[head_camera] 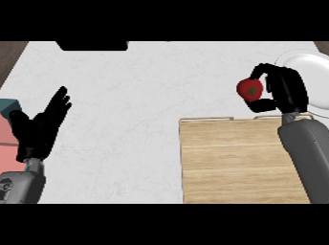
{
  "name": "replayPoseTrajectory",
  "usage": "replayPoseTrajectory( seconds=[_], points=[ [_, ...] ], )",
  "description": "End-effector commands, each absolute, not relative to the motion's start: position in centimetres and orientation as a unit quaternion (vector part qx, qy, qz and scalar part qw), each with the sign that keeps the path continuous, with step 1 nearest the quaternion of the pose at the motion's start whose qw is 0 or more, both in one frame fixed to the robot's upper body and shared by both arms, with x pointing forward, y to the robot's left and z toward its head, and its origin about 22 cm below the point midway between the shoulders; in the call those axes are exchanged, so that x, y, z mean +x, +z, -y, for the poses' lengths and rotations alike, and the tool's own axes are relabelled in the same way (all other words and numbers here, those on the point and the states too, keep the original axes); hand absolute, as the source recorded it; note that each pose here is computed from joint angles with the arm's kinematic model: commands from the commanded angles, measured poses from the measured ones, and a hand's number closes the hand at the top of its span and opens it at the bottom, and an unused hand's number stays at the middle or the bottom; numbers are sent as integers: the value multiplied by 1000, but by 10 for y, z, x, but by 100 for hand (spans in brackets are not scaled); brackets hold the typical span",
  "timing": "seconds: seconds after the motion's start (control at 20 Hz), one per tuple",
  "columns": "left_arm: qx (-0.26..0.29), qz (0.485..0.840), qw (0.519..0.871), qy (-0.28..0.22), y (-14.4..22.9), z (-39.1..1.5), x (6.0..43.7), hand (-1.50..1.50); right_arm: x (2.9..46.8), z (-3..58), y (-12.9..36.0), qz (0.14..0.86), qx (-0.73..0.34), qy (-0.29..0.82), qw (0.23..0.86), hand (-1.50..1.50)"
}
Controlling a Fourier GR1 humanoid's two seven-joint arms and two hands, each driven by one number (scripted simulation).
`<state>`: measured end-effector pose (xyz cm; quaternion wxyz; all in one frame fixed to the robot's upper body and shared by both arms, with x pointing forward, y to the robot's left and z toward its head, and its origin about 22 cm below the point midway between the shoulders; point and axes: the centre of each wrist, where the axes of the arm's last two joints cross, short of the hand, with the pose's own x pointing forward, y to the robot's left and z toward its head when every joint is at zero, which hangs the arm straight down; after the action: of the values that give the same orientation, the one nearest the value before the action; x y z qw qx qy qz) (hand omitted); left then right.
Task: Pick the tomato from the tray and place it in the plate
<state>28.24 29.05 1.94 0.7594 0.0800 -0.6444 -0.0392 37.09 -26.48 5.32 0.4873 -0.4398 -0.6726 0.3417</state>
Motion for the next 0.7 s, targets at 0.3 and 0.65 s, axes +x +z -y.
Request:
replayPoseTrajectory(
  seconds=[0.3,0.65],
  points=[
    [75,648,757,-39,26,-270,292,0,405,312,105,655,-509,168,533,150],
    [71,645,760,-37,11,-274,284,0,395,383,92,618,-532,139,562,150]
  ],
)
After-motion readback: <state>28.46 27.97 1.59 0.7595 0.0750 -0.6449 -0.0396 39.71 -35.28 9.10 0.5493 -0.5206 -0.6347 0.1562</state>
